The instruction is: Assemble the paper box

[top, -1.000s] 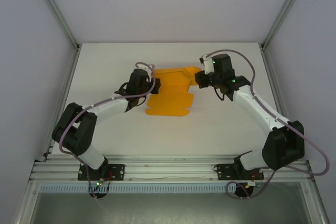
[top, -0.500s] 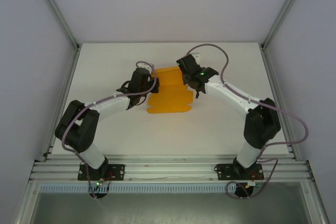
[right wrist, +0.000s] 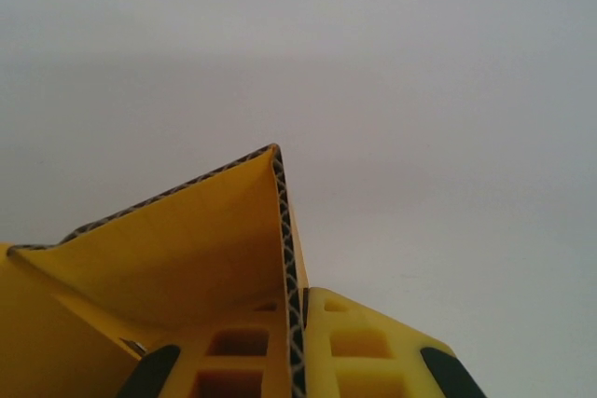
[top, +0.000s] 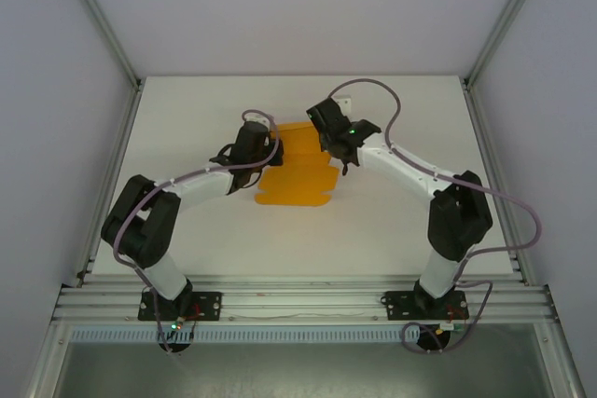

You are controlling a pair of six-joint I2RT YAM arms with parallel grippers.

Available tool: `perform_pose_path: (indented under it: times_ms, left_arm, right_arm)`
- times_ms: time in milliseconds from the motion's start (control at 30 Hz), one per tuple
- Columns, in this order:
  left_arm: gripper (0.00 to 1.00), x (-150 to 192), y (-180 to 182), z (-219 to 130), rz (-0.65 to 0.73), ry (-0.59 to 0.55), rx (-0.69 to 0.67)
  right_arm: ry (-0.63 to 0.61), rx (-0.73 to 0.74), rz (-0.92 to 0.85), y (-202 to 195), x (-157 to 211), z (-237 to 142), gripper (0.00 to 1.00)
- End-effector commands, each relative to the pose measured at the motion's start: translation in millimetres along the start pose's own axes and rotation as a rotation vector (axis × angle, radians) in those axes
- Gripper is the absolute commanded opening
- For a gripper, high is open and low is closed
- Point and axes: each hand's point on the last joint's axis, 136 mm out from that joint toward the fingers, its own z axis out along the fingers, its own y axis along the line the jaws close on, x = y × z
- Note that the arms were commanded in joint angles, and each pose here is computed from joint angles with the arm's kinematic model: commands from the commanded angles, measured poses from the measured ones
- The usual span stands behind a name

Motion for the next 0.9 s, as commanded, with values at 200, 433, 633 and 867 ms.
perform_pose_path:
  times_ms: [200,433,633,867]
  left_arm:
    - [0.00,-27.4,-43.9,-0.2,-0.018,-0.072,0.124]
    - [0.00,-26.0,-32.7,3.9,-0.021,-0.075,0.062]
    - [0.00,-23.1,-21.7,4.3,-0.008,-0.066,0.003]
    - [0.00,-20.9,-9.5,1.4,0.004,-0.064,-0.059]
  right_arm:
    - [-0.017,-0.335,0.013,58.7,-2.5,-52.0,0.05]
    - [-0.037,-0.490,0.025,64.2,-0.4,-85.0,0.05]
    - [-0.026,-0.445,0.011,52.0,3.4,-87.7,0.05]
    - [-0.025,-0.492,0.012,55.7,5.4,-94.9,0.07]
